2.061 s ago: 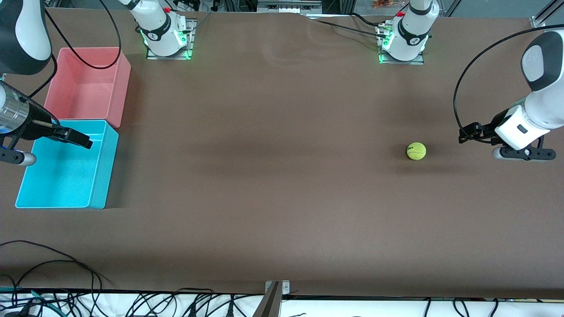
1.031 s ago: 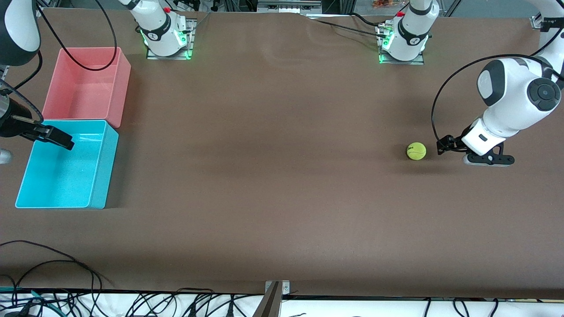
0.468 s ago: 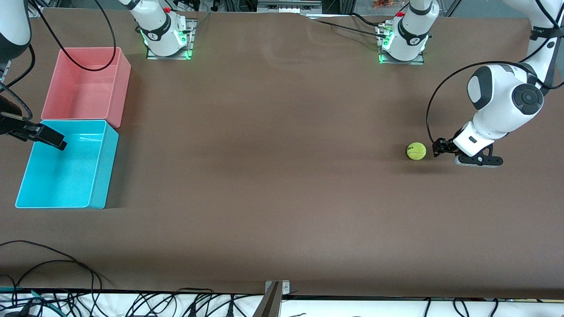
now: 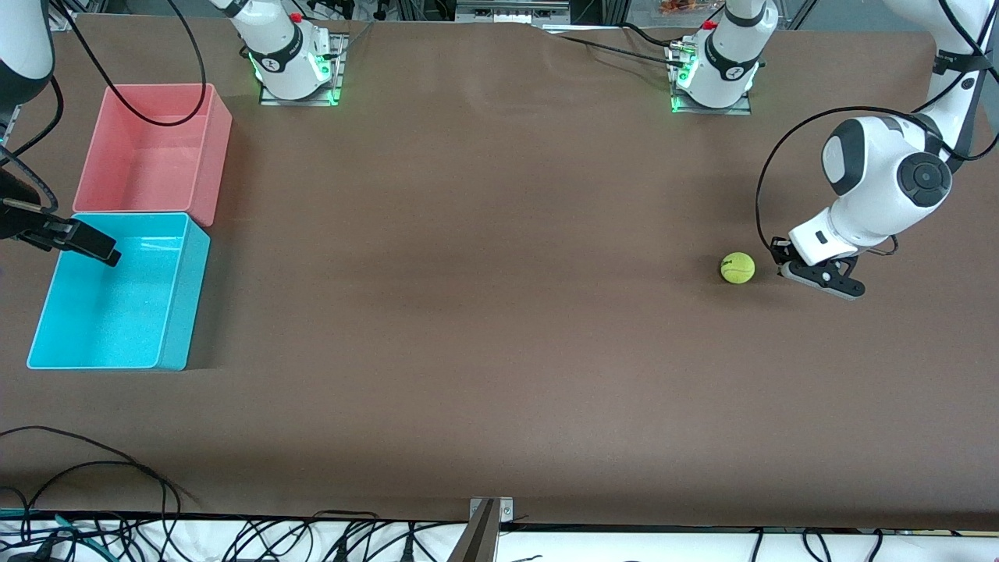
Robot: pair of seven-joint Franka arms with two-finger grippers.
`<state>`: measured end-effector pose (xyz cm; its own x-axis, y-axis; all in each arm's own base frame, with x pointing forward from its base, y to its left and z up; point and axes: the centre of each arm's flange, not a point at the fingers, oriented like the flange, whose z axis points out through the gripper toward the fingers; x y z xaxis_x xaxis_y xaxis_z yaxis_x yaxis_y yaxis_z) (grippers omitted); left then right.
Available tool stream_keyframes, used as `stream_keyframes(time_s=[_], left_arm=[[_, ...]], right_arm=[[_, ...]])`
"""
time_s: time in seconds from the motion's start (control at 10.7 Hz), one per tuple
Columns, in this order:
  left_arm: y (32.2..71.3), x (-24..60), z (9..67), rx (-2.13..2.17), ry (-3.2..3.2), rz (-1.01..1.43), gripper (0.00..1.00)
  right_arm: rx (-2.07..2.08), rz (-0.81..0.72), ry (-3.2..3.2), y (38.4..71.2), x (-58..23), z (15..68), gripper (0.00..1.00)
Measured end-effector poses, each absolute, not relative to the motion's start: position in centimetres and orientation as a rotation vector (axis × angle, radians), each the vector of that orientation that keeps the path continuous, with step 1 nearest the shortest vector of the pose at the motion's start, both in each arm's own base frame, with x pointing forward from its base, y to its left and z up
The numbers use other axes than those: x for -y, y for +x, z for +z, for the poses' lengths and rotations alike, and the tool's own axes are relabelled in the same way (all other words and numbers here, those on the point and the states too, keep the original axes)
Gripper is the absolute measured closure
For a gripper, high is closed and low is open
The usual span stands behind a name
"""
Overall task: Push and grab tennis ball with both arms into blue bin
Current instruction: 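Push the tennis ball with the left gripper toward the bins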
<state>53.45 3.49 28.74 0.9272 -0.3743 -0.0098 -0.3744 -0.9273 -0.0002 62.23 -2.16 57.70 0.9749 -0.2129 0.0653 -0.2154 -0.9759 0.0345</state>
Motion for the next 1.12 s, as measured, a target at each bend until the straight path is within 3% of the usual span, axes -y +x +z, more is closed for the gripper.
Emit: stream_keyframes(time_s=[0.66, 1.12], left_arm=[[52.6, -5.0, 27.3, -1.741, -2.637, 0.057, 0.99], [52.6, -5.4, 24.4, -2.125, -2.341, 0.049, 0.99]], right_arm=[[0.337, 0.091, 3.080, 62.3, 2.3, 57.6, 0.00], [0.337, 0.090, 3.081, 62.3, 2.3, 57.5, 0.00]])
